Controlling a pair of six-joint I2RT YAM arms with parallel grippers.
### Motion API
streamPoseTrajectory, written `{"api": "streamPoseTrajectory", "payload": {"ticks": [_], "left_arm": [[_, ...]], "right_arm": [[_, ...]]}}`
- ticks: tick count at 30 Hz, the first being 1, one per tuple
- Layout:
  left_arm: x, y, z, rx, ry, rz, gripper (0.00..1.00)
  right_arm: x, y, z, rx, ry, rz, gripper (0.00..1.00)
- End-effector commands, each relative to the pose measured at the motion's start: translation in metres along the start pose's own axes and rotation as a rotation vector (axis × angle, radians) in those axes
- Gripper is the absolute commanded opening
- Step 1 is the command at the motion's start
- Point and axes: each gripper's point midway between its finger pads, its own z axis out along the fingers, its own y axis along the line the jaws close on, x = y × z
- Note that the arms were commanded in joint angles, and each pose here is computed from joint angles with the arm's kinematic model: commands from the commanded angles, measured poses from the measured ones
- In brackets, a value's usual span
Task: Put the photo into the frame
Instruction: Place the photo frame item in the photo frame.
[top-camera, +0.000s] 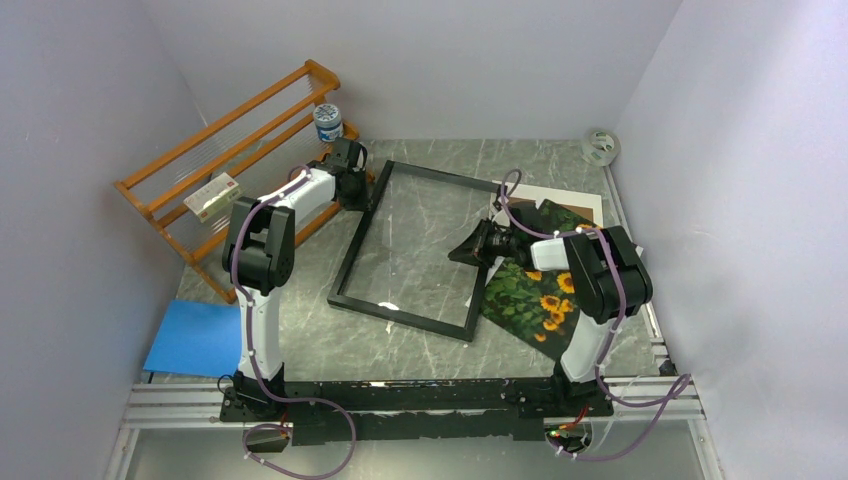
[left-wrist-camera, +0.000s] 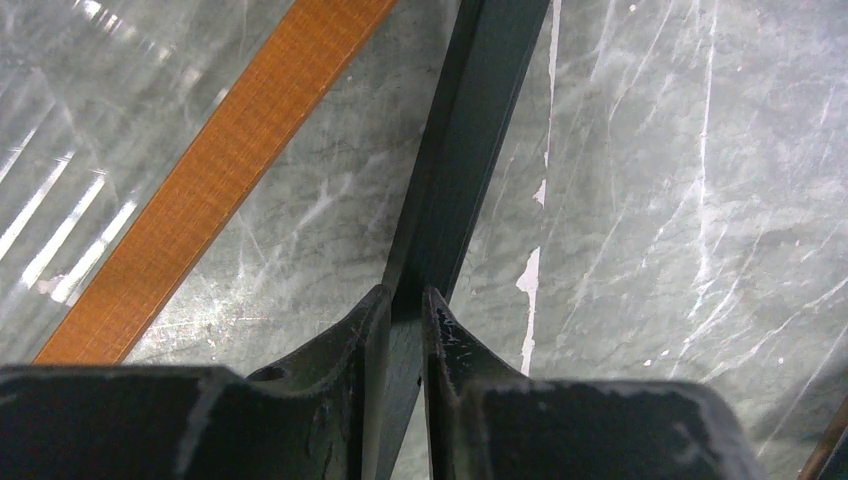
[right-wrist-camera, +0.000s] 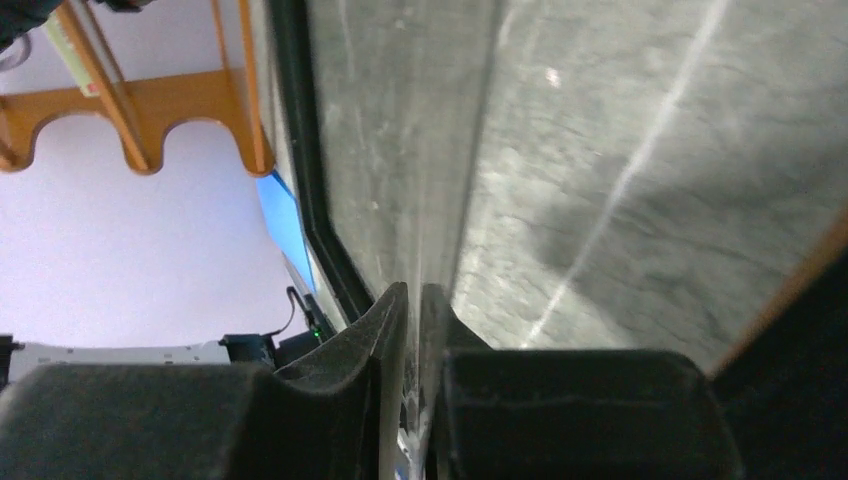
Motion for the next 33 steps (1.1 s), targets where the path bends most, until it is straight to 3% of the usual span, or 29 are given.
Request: {"api": "streamPoseTrajectory", "payload": {"ticks": [1, 7, 14, 21, 29, 33], "left_arm": [[0.036, 0.004, 0.009, -0.008, 0.122, 0.004, 0.24], [0.022, 0.003, -0.004, -0.026, 0.086, 0.01, 0.35], [-0.019, -0.006, -0.047, -0.019, -0.04, -0.002, 0.47], [-0.055, 0.014, -0.105, -0.161, -0.2, -0.038, 0.49], [-0.074, 0.041, -0.159, -0.291, -0.314, -0.072, 0.55], [-0.077, 0.049, -0.171, -0.299, -0.341, -0.103, 0.62]], "right_arm": [[-0.005, 0.038, -0.003, -0.154, -0.015, -0.096, 0.16], [-0.015, 0.074, -0.019, -0.206, -0.054, -0.15, 0.0], [-0.029, 0.119, -0.036, -0.258, -0.078, -0.212, 0.0], [-0.038, 0.175, -0.055, -0.308, -0.1, -0.278, 0.0], [-0.036, 0.225, -0.058, -0.376, -0.084, -0.334, 0.0], [-0.033, 0.228, -0.048, -0.373, -0.06, -0.353, 0.0]]}}
